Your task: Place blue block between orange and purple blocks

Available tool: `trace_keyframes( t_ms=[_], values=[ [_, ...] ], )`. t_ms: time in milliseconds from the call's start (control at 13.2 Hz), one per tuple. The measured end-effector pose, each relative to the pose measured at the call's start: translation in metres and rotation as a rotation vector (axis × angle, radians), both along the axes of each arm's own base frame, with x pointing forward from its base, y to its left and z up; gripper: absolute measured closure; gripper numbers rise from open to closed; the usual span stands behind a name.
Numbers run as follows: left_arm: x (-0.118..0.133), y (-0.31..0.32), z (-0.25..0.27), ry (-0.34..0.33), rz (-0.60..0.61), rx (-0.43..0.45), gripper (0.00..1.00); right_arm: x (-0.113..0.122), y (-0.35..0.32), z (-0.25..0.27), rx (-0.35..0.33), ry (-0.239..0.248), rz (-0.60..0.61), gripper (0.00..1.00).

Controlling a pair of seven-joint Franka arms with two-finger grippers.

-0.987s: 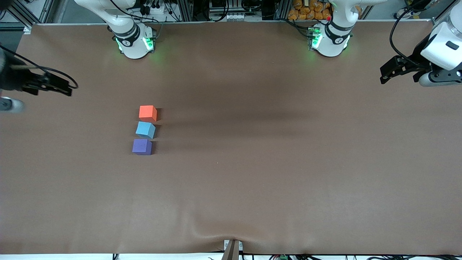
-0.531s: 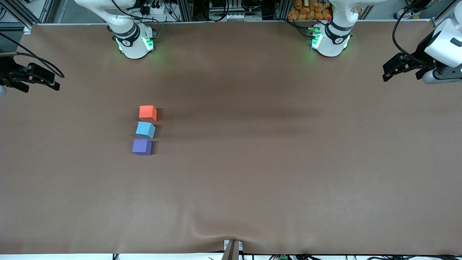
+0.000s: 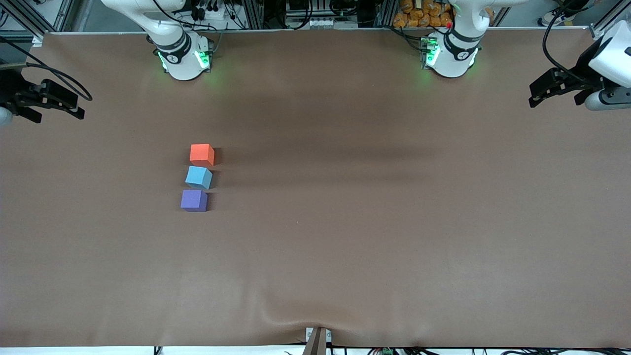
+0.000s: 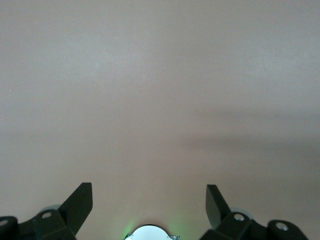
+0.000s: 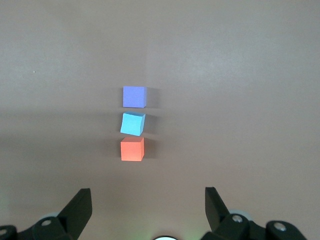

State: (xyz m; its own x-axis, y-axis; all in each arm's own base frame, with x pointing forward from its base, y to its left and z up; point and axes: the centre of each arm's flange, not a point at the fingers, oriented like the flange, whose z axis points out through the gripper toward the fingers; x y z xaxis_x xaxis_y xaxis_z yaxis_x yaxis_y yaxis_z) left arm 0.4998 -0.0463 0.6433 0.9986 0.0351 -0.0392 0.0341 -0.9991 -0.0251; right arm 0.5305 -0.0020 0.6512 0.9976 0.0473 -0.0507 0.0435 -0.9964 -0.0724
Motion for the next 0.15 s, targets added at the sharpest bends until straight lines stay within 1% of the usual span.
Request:
trace_keyframes(
  t_ms=[152],
  values=[
    [0.0001,-0.0012,0.0066,-0.014,-0.002,-0.001,0.00,-0.0004,0.0000,-0.0003,0.000,0.004,0.002,0.00]
  ],
)
